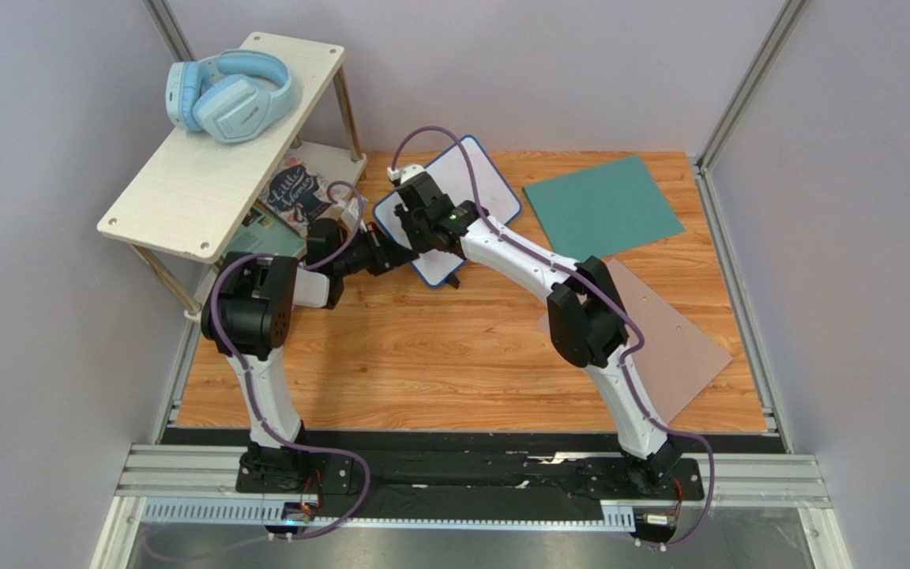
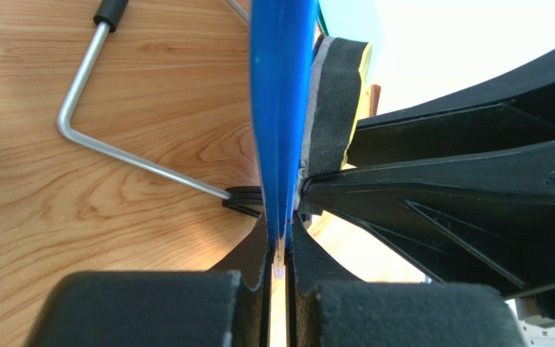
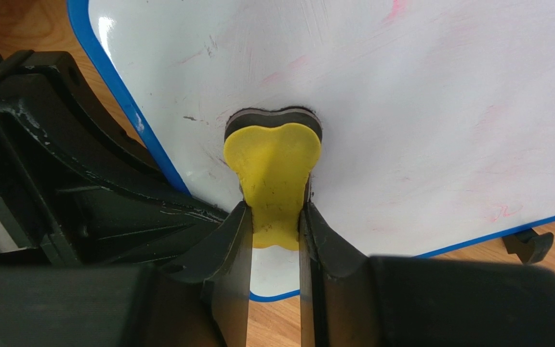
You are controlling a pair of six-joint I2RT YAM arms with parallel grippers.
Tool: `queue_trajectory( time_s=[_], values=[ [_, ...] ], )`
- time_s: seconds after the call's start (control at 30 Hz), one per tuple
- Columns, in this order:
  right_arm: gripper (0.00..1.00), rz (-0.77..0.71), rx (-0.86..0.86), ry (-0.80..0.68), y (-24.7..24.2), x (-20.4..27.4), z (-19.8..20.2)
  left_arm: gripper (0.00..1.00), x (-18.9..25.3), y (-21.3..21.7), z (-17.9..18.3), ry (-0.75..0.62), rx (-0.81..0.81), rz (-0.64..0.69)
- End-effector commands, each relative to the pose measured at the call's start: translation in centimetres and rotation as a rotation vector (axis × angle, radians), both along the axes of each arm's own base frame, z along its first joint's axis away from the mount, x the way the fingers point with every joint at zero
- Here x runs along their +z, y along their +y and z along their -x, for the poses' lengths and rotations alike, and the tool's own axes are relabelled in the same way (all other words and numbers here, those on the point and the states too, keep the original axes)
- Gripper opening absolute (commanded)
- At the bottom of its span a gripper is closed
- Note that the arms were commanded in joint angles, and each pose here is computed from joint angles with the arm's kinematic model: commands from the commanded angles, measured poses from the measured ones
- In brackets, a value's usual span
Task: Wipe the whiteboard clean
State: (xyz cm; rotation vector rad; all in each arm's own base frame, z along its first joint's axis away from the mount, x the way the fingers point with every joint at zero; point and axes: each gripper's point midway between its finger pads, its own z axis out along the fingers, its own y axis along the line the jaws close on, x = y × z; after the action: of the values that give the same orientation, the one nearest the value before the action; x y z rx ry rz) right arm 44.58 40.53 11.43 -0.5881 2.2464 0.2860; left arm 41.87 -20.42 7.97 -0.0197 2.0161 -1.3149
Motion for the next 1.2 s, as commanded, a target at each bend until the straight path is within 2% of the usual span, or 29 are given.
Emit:
queue_trajectory(
  time_s=[0.0,0.2,0.4,0.6,0.8,1.0,1.17],
  values=[
    [0.00,-0.145,-0.068,-0.217,3.1,4.0,-4.6,0.00,-0.3,-1.6,1.5,-0.016,-0.100,0.005],
    [0.00,-0.154,-0.103,-0.265,3.0,4.4,-5.9,0.00,-0.2,-1.7,1.6,-0.018,-0.101,0.005],
    [0.00,-0.128,-0.068,-0.210,2.4,2.9,-5.0,0.00,-0.3,-1.6,1.5,-0.016,-0.098,0.004],
    [0.00,-0.057,0.028,-0.087,1.0,-0.7,-1.3,0.00,-0.3,-1.6,1.5,-0.016,-0.098,0.004],
    [0.00,0.084,0.077,0.057,-1.7,-5.3,2.1,0.00,-0.2,-1.6,1.5,-0.018,-0.096,0.003],
    [0.00,0.186,0.117,0.231,-4.2,-8.6,6.3,0.00,-0.2,-1.7,1.5,-0.018,-0.097,0.004],
    [0.00,0.251,0.092,0.296,-6.4,-10.3,8.5,0.00,-0.2,-1.6,1.5,-0.020,-0.095,0.005]
  ],
)
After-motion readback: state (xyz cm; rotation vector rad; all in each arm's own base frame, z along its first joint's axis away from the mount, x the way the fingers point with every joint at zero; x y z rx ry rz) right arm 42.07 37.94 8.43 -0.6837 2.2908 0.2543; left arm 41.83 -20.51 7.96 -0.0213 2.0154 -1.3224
